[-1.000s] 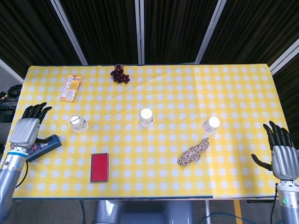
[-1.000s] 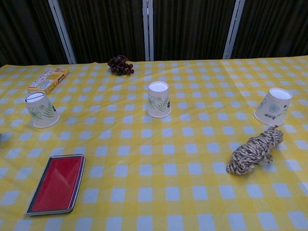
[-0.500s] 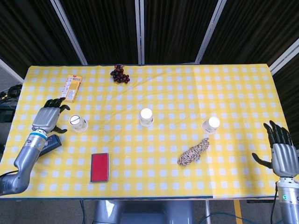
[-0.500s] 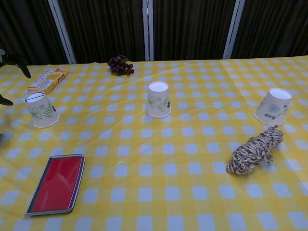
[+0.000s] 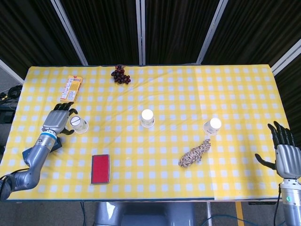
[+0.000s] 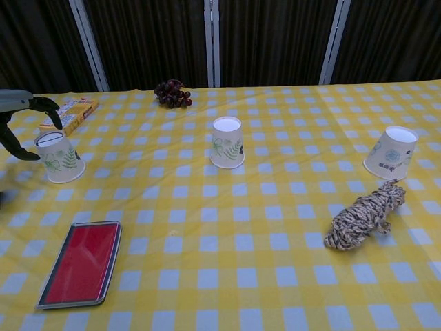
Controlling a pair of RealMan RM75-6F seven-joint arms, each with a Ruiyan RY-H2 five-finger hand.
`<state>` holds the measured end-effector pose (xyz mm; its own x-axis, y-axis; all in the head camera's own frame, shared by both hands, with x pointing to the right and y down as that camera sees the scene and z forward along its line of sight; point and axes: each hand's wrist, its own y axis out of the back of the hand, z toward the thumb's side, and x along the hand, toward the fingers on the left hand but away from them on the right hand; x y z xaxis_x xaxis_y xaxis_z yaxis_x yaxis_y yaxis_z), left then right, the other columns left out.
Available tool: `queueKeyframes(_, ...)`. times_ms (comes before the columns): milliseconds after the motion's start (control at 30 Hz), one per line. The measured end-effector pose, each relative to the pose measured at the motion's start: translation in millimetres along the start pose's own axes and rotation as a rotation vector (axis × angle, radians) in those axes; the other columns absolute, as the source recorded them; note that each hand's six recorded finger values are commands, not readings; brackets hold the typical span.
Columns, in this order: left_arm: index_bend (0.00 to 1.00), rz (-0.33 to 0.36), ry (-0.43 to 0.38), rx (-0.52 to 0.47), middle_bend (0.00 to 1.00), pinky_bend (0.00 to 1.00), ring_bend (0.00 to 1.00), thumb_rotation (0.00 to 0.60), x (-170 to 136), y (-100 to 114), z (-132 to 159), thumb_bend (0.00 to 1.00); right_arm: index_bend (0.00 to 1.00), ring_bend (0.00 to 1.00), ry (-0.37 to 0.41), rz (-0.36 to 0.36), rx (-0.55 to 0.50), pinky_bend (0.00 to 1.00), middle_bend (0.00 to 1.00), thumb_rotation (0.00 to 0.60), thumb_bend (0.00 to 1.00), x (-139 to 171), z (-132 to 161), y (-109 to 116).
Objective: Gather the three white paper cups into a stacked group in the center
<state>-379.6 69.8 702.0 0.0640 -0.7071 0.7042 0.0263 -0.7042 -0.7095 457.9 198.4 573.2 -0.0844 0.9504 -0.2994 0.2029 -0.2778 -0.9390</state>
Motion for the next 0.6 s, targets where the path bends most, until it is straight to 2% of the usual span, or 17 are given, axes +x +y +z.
queueKeyframes(367,0.33,-0.001,0.007,0.000,0.00,0.00,0.00,0.600,2.4,-1.3,0.7,0.33,0.02,0.00,-0.001,-0.011,-0.003,0.00,0.00,0.600,0.08,2.5,-0.5,3.7)
queueKeyframes(600,0.34,0.026,-0.015,-0.016,0.00,0.00,0.00,0.600,0.8,6.8,8.5,0.34,0.02,0.00,-0.005,-0.019,-0.011,0.00,0.00,0.600,0.08,3.3,-1.5,6.1)
